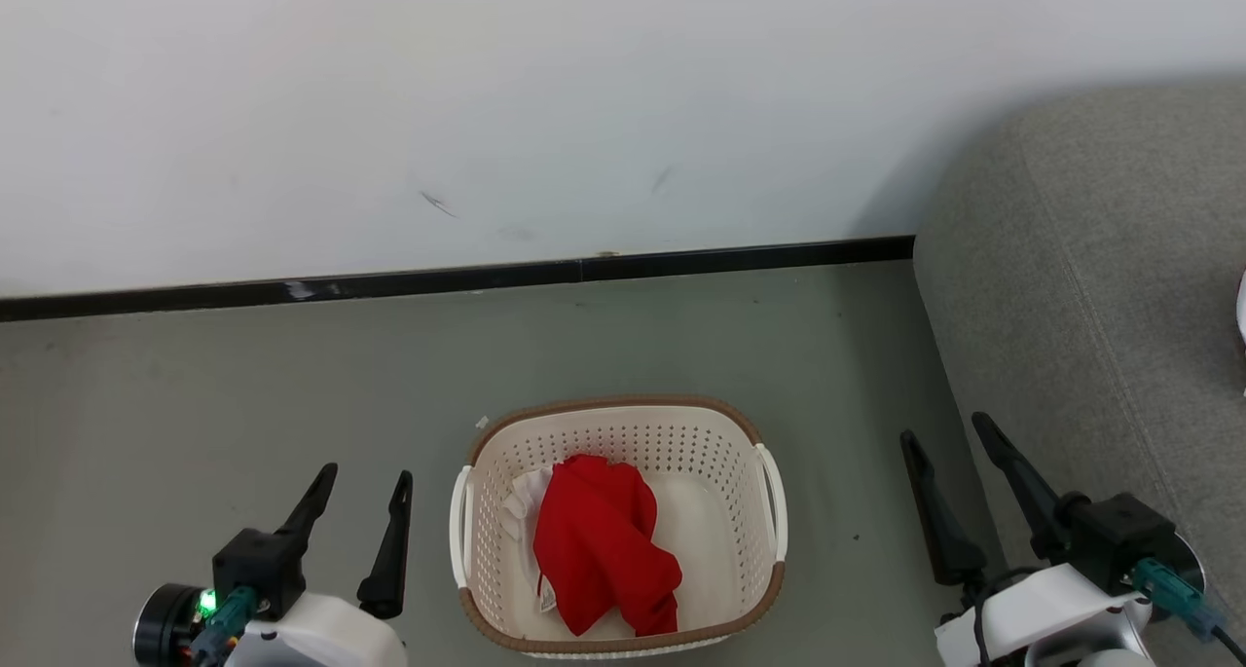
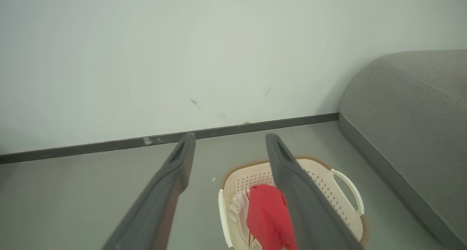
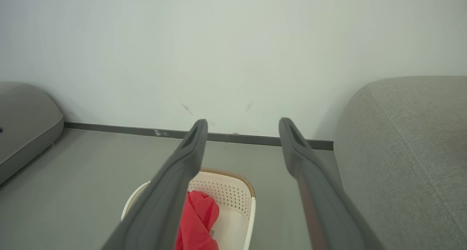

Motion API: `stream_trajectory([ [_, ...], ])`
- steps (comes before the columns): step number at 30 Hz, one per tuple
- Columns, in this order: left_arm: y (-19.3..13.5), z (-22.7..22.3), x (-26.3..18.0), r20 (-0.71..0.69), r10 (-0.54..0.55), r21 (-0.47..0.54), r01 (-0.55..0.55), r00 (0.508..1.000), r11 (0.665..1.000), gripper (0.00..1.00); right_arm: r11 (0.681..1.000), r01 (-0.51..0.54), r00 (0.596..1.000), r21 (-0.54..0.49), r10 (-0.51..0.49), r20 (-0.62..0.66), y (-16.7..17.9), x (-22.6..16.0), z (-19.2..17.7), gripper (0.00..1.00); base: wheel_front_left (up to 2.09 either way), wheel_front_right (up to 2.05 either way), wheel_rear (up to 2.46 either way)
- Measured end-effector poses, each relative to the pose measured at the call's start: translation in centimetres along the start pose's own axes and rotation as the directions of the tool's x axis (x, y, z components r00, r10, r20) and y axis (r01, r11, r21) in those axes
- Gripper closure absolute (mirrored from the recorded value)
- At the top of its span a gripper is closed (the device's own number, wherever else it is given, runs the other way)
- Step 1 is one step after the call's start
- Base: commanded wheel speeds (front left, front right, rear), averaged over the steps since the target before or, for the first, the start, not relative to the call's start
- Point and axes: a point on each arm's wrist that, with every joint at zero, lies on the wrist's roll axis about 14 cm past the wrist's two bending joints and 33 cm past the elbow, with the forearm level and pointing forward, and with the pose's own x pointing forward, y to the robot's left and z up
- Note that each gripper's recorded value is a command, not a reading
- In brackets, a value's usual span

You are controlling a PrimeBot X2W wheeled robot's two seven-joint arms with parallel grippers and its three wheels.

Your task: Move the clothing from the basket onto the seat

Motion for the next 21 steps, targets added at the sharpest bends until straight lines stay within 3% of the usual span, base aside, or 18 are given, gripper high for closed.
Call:
stream_trajectory([
  [11, -4.9, -2.2, 3.6, -0.094, -0.166, -0.006, 0.166, 0.982, 0.986, 0.00, 0.998, 0.055, 0.998, -0.024, -0.056, -0.040, -2.1, 0.5, -1.4, 0.00, 0.00, 0.00, 0.00],
  [21, -6.9, -6.1, 6.5, -0.211, -0.224, -0.028, 0.223, 0.952, 0.974, 0.00, 0.992, 0.115, 0.991, -0.047, -0.118, -0.068, -4.4, 1.1, -2.7, 0.00, 0.00, 0.00, 0.00],
])
